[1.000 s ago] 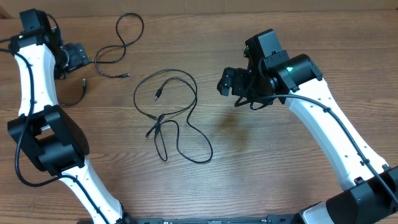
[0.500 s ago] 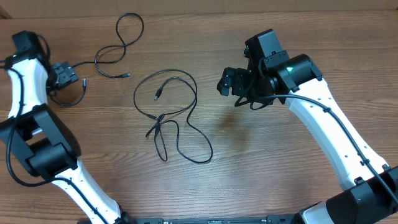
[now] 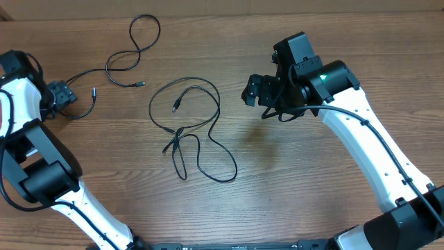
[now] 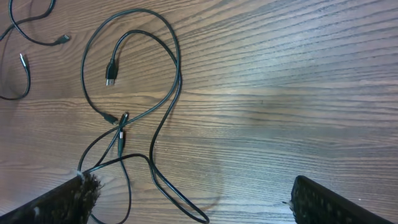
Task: Untangle cables
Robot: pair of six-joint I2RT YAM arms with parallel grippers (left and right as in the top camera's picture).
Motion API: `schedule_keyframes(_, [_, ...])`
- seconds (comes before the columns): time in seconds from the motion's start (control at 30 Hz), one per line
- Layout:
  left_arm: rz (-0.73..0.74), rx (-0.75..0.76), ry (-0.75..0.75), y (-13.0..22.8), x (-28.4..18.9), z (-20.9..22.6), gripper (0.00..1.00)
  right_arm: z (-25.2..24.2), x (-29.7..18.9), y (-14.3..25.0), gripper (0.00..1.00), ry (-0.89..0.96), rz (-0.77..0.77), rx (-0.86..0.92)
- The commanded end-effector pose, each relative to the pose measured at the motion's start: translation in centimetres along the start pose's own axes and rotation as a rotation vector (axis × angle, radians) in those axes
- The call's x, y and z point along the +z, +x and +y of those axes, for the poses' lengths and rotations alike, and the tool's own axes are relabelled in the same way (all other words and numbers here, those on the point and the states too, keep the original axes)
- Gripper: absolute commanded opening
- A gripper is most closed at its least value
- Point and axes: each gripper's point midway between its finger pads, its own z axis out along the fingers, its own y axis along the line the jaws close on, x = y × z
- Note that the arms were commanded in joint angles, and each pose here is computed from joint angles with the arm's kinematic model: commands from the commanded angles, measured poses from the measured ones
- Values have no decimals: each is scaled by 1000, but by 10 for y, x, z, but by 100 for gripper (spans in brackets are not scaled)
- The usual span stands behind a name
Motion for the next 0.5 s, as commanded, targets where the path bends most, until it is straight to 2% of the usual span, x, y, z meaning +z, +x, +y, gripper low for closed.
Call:
schedule_keyframes(0.0, [6, 35, 46, 9, 9, -11, 82, 2, 4, 3, 98, -3, 11, -10])
schedule_keyframes(0.07, [0, 35, 46, 11, 13, -10, 70, 2, 4, 3, 98, -3, 11, -10])
schedule_keyframes(0.1, [0, 35, 46, 12, 15, -10, 59, 2, 4, 3, 98, -3, 11, -10])
schedule_keyframes(0.2, [-16, 32, 47, 9, 16, -10, 39, 2, 4, 3, 98, -3, 11, -10])
schedule_keyframes(0.47, [-48, 30, 53, 1, 18, -11, 38, 2, 4, 3, 98, -4, 10, -10])
